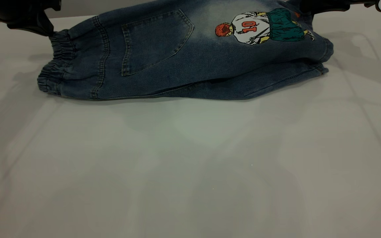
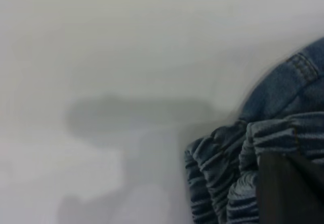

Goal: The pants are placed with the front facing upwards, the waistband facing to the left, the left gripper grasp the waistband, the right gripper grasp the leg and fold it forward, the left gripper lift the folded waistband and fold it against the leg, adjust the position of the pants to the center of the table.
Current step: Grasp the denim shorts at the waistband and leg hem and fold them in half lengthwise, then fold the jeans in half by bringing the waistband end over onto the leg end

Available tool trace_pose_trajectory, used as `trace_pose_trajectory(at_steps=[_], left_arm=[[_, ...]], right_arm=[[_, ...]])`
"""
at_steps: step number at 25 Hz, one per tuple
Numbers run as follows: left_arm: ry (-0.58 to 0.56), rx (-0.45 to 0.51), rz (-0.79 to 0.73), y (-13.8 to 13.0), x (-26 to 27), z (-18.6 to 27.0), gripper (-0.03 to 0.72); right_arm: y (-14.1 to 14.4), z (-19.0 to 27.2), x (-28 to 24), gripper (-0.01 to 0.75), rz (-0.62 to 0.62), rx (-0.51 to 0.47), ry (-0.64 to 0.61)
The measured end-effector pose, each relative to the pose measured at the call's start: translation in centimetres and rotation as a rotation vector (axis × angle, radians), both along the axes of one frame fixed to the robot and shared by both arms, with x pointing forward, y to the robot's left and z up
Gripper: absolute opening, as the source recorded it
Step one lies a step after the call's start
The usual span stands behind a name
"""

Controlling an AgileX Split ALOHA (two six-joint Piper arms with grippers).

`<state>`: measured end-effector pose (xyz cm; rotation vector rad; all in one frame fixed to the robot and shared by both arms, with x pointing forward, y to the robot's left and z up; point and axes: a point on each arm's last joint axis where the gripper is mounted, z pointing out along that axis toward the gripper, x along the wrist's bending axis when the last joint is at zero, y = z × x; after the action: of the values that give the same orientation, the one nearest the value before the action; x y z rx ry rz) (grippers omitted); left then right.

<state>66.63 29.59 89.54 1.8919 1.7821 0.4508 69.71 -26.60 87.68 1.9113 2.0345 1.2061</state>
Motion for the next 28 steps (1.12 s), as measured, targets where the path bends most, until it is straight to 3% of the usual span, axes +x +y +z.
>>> trace_pose_trajectory(at_steps=[3,12,17,23,28], left_arm=[[0.001,0.001,-0.001,0.0,0.0,0.0,0.093],[-0.002,0.002,0.001,0.0,0.0,0.0,0.444],[0.022,-0.008,-0.009,-0.1,-0.2,-0.1,0.48],[0.149,-0.084,-0.006,-0.3,-1.2,-0.5,0.484],[0.202,-0.106,0.073,1.6,-1.6,-0.7,0.485]], right_arm=[[0.0,-0.1,-0.1,0.121,0.012,-0.016,0.002],[-0.3,-0.1,0.1,0.466,-0.04,-0.017,0.012],[-0.1,0.0,0.0,0.508,-0.02,0.002,0.018],[1.1,1.9,-0.7,0.51,0.059,0.113,0.041],[1.5,2.0,-1.2,0.51,0.117,0.142,0.079]])
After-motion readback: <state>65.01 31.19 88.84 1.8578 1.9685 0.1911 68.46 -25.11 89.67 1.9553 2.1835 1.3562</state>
